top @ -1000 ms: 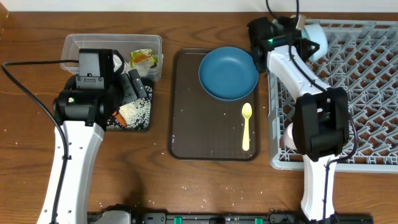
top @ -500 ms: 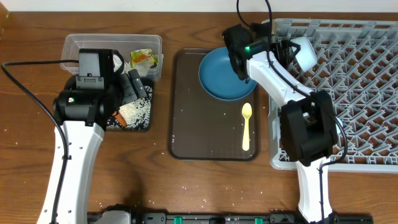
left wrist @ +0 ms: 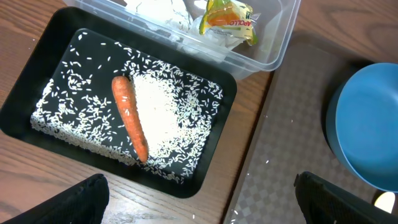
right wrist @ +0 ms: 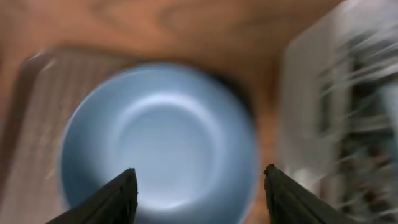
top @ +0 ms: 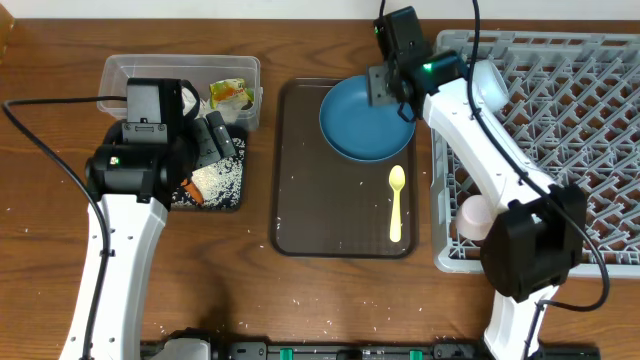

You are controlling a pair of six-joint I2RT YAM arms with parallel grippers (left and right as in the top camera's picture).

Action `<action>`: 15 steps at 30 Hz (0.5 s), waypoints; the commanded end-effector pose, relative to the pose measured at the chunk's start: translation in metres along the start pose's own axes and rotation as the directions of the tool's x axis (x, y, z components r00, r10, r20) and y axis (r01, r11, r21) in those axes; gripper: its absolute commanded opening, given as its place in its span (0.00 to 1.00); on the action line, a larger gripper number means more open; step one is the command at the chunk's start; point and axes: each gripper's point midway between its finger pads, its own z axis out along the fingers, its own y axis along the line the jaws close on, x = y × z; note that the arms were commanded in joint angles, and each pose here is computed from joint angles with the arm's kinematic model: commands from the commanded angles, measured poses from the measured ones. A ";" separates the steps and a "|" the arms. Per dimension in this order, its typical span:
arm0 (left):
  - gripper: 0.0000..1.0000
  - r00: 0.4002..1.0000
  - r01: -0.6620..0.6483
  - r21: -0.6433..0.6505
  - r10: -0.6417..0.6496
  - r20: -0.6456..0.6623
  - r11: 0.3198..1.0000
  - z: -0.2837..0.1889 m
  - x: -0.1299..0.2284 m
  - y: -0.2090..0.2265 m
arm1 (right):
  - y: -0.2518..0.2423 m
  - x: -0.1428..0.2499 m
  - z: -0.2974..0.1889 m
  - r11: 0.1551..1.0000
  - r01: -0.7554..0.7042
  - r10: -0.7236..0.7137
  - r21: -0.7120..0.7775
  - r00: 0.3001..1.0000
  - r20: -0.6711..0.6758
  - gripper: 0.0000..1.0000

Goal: Sort waste into correct bins and load items into the dishwasher rack
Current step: 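Reach the right gripper to the blue plate and grasp its edge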

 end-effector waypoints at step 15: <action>0.98 1.000 -0.002 -0.012 0.002 -0.010 1.000 0.003 0.002 0.003 | -0.028 0.072 0.021 0.933 -0.267 0.314 0.241 0.931 -0.186 0.47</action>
